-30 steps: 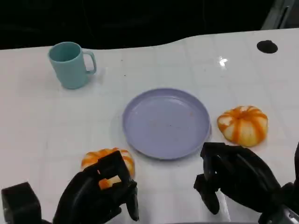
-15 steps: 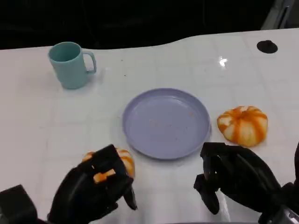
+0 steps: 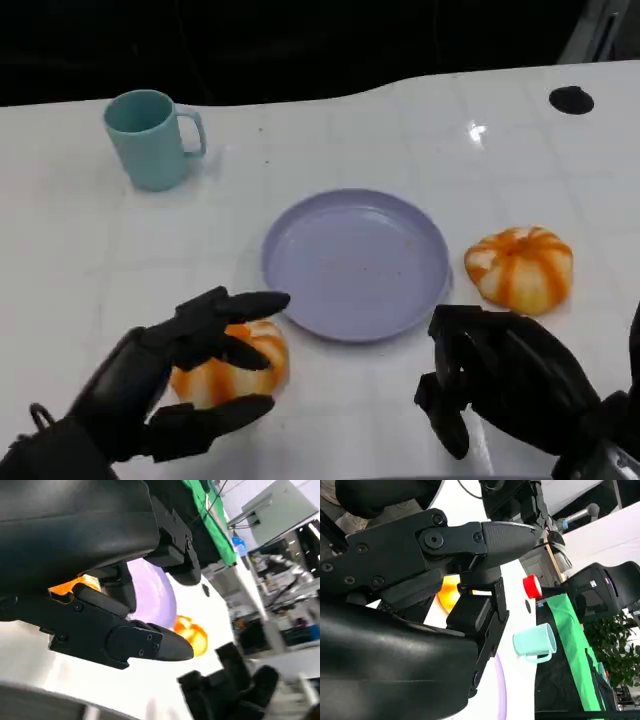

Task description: Grasp the bread from the table and place it into the plate.

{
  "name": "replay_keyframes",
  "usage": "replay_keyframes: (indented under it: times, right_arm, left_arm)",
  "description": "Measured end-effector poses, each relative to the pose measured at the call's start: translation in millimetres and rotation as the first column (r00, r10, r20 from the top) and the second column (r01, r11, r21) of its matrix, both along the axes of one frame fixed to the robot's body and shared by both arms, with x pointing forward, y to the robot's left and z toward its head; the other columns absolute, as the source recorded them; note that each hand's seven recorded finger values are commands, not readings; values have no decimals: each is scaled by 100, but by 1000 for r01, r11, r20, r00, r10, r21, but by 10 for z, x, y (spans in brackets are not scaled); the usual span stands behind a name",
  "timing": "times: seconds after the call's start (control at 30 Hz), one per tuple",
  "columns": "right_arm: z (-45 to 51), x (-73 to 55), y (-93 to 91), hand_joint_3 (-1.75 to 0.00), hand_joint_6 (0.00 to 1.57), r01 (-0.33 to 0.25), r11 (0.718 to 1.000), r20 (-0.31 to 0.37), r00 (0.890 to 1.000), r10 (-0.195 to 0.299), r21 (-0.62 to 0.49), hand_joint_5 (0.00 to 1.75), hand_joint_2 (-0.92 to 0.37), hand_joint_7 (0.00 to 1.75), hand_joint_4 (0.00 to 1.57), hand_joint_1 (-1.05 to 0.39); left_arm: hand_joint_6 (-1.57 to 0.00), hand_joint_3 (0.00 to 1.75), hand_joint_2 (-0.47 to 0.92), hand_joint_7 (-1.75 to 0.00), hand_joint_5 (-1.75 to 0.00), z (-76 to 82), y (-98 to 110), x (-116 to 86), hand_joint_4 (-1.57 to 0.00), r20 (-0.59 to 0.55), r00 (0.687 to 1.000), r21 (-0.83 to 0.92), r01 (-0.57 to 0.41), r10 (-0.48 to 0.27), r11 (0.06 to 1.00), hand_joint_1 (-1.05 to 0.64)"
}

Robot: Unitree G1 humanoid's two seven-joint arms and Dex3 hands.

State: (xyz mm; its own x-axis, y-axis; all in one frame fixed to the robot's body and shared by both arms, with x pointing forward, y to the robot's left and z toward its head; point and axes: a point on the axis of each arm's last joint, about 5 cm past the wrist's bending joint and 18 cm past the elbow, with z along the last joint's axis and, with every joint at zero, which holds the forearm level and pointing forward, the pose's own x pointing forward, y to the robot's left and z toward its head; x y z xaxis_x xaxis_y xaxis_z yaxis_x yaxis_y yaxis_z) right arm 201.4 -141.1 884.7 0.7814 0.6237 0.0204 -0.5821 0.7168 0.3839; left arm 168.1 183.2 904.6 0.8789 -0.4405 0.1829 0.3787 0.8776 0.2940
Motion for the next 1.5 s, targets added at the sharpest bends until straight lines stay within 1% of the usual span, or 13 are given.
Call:
replay_keyframes:
  times: [0.13,0.3,0.43,0.63,0.73,0.83,1.07,1.2,1.3,1.4,1.43,1.47,1.5]
  right_arm:
    - [0,-1,19,-36,111,-5,1000,0,1000,5,-10,159,-92,152,129,-93]
    - [-1,-2,23,-34,111,-2,1000,-5,1000,2,-16,159,-92,150,130,-92]
    - [-2,-1,21,-35,112,-1,1000,-6,1000,1,-16,159,-92,151,130,-92]
    - [-1,-1,16,-37,111,0,1000,-2,1000,0,-19,161,-92,153,129,-91]
    - [0,-4,18,-37,110,-1,1000,-1,1000,1,-21,161,-92,153,128,-91]
    - [-1,-10,18,-36,110,0,1000,-2,1000,0,-20,161,-92,153,128,-91]
    - [-1,-21,17,-33,111,-2,1000,-8,1000,2,-11,161,-92,153,129,-93]
    - [9,-33,17,-34,111,-5,1000,-10,1000,4,-7,161,-92,153,129,-93]
    - [19,-38,15,-34,111,-4,1000,-5,1000,4,-7,160,-92,152,129,-93]
    - [29,-42,15,-34,111,0,1000,-3,1000,0,-9,160,-92,152,129,-93]
    - [28,-43,14,-34,111,1,1000,-4,1000,-1,-9,161,-92,152,129,-93]
    - [27,-44,14,-34,111,1,1000,-6,1000,-1,-9,161,-92,152,129,-93]
    - [27,-45,14,-34,111,1,1000,-6,1000,-1,-8,161,-92,152,129,-93]
  left_arm:
    - [-30,17,92,-4,-61,110,60,-2,-17,60,998,224,-27,14,974,-75]
    - [-30,9,92,-1,-49,250,93,7,-20,189,982,545,-121,19,830,-74]
    - [-28,9,92,0,-46,289,25,57,-21,216,976,661,-138,-10,738,-75]
    - [-29,5,92,-1,-34,322,-72,185,-29,252,967,782,-181,-38,596,-78]
    - [-29,5,92,-1,-33,293,-123,278,-29,244,969,837,-185,-48,516,-79]
    - [-30,3,92,-1,-29,258,-179,374,-32,221,974,866,-170,-56,470,-79]
    - [-27,4,92,0,-24,106,-279,553,-33,59,996,927,-31,-65,373,-78]
    - [-28,4,92,-1,-22,4,-319,586,-33,-26,997,939,49,-72,340,-79]
    - [-28,4,92,0,-21,-31,-338,616,-32,-48,996,939,72,-77,336,-79]
    - [-31,3,91,-2,-20,-78,-343,646,-35,-56,996,935,76,-67,347,-66]
    - [-38,3,91,-4,-23,-101,-342,655,-43,-52,997,928,70,-59,366,-52]
    - [-41,3,92,-5,-24,-139,-335,659,-46,-39,998,918,54,-47,393,-46]
    - [-53,10,92,-7,-36,-184,-324,659,-57,-25,999,905,37,-33,423,-34]
